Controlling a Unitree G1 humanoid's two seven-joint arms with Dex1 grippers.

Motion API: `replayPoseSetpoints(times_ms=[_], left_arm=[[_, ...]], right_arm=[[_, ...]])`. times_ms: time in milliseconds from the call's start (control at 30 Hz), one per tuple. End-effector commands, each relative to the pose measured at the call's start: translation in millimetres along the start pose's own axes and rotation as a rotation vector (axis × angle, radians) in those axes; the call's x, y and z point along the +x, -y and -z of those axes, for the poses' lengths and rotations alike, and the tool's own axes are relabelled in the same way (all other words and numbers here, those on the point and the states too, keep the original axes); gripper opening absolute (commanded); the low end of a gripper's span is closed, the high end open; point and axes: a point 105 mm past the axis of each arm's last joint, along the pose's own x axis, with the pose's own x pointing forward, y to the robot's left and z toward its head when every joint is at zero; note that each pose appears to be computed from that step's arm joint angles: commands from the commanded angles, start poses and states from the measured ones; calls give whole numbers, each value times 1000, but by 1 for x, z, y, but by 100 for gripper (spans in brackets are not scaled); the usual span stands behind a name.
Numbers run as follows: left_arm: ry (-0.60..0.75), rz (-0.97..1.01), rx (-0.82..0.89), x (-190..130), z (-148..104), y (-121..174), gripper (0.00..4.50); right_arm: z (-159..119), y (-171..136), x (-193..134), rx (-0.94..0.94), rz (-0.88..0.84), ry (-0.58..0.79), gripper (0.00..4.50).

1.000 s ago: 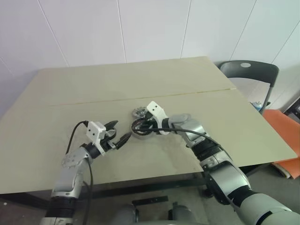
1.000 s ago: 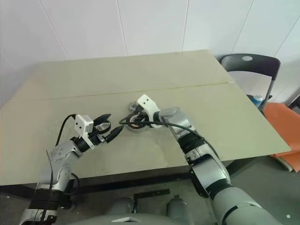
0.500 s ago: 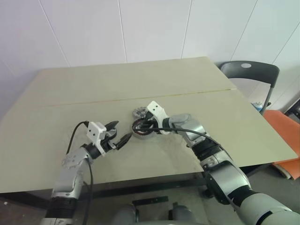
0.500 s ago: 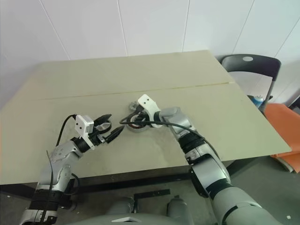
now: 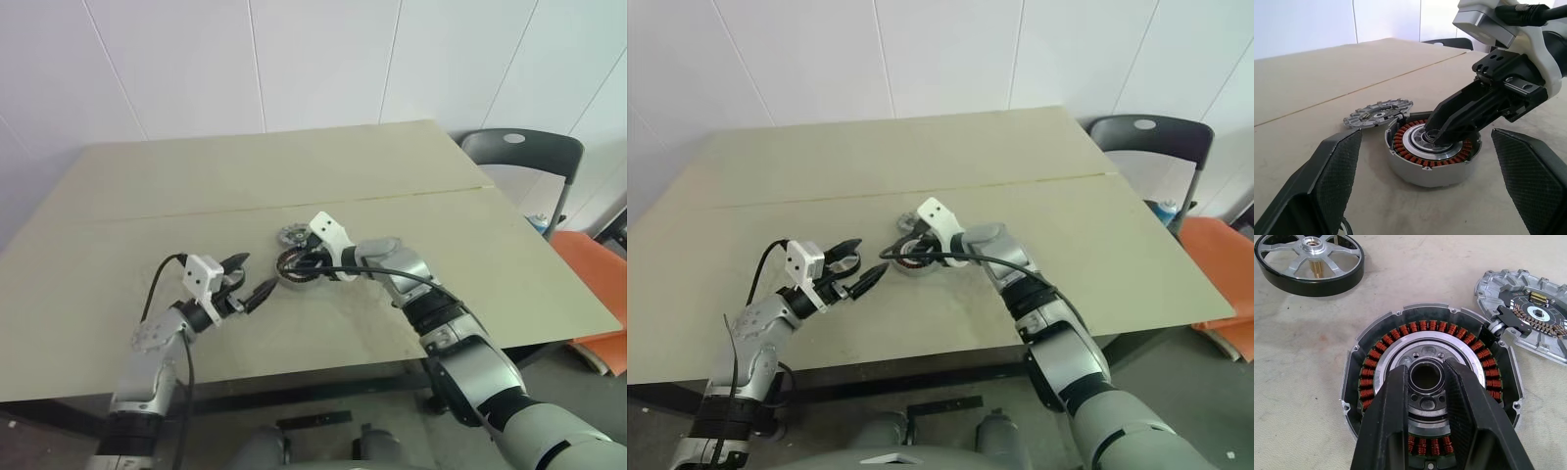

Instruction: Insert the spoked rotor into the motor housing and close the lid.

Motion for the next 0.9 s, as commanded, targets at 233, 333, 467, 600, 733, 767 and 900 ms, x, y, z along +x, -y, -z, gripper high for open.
replayPoseSetpoints(times_ms=[233, 333, 467, 600, 733, 767, 900], left_arm=[[32, 17, 25, 2, -7, 1, 450], [34, 20, 26, 2, -6, 1, 450], [34, 24, 25, 3, -6, 1, 450], [35, 26, 25, 4, -6, 2, 450], [34, 26, 27, 4, -6, 2, 450], [33, 26, 27, 4, -6, 2, 450], [30, 27, 27, 5, -5, 2, 450]], right_arm=[[2, 19, -6, 16, 95, -11, 67], [4, 21, -6, 5, 103, -21, 67], [6, 23, -7, 4, 107, -29, 67], [8, 25, -8, 9, 110, -33, 67], [1, 22, -8, 40, 87, 2, 67], [-3, 20, -7, 57, 71, 20, 67], [-11, 10, -7, 89, 17, 56, 67]])
